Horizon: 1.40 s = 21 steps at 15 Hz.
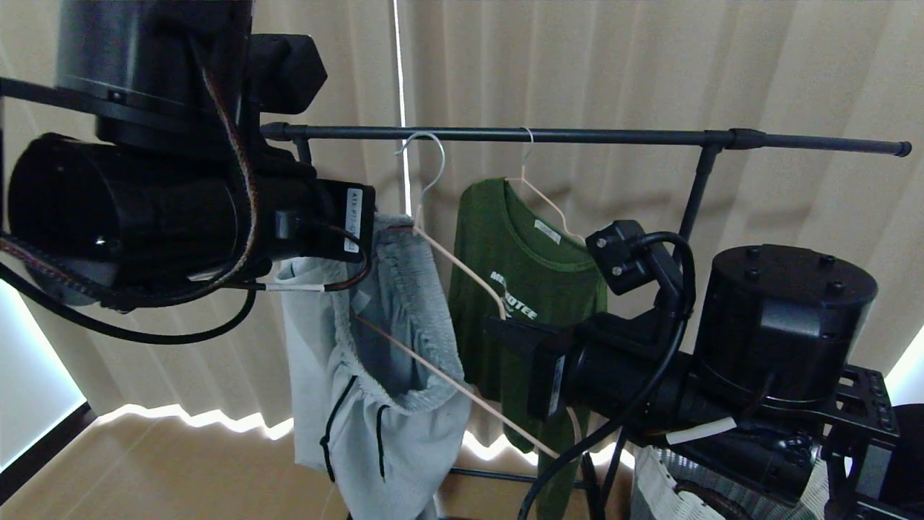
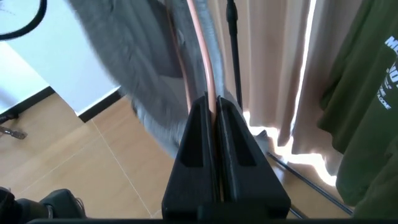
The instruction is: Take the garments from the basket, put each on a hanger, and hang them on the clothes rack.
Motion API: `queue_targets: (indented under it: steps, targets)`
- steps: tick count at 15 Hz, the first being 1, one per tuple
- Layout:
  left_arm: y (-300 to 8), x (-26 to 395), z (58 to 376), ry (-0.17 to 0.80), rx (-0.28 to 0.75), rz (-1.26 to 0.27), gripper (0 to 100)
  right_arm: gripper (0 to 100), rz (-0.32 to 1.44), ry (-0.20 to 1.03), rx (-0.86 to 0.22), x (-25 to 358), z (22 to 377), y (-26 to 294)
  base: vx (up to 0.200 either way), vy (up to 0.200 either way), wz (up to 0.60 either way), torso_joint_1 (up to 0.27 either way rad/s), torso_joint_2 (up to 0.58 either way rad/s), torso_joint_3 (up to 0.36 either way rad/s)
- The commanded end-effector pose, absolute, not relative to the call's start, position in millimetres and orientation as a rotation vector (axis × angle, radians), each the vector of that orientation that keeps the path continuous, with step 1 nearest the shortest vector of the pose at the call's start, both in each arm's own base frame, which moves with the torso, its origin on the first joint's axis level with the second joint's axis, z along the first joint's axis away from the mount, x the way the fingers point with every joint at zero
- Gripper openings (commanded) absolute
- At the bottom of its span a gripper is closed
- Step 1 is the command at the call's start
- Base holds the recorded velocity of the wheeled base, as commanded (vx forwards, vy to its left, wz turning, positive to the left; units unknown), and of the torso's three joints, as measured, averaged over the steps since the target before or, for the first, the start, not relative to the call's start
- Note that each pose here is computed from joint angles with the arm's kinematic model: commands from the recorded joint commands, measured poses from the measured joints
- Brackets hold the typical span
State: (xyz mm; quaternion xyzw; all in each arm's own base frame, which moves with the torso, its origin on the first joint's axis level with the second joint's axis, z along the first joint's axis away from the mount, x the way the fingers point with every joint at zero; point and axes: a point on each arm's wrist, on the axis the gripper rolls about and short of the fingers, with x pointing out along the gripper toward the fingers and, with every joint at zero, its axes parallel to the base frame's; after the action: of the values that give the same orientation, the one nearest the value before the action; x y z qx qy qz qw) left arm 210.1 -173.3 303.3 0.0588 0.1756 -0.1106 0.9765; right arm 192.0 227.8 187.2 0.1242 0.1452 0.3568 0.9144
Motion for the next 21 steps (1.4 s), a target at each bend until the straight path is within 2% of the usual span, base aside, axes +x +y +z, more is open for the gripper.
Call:
queue_targets:
  steps: [1, 5, 8, 9, 12, 17, 20, 21]
  targets:
    - [-173, 201, 307, 0.351, 0.124, -0.254, 0, 0, 0.737, 0.295, 0.259, 191, 189, 227, 0.000, 0.000, 0.00, 0.000, 0.00, 0.000]
    - [-168, 193, 302, 0.365, 0.134, -0.265, 0, 0, 0.754, 0.229, 0.292, 189, 197, 225, 0.000, 0.000, 0.00, 0.000, 0.00, 0.000]
    - [-165, 181, 300, 0.383, 0.123, -0.369, 0, 0, 0.768, 0.174, 0.274, 188, 197, 223, 0.000, 0.000, 0.00, 0.000, 0.00, 0.000]
    - [-166, 180, 300, 0.382, 0.123, -0.377, 100, 0, 0.771, 0.158, 0.276, 187, 199, 223, 0.000, 0.000, 0.00, 0.000, 0.00, 0.000]
    - [-166, 180, 300, 0.380, 0.129, -0.381, 100, 0, 0.776, 0.118, 0.294, 185, 206, 220, 0.000, 0.000, 0.00, 0.000, 0.00, 0.000]
    - [-148, 160, 293, 0.368, 0.132, -0.427, 100, 0, 0.791, 0.064, 0.321, 179, 222, 202, 0.000, 0.000, 0.00, 0.000, 0.00, 0.000]
    - [-130, 151, 289, 0.307, 0.198, -0.426, 100, 0, 0.795, 0.034, 0.293, 177, 226, 186, 0.000, 0.000, 0.00, 0.000, 0.00, 0.000]
    - [-119, 151, 286, 0.248, 0.254, -0.401, 100, 0, 0.801, 0.026, 0.264, 178, 226, 174, 0.000, 0.000, 0.00, 0.000, 0.00, 0.000]
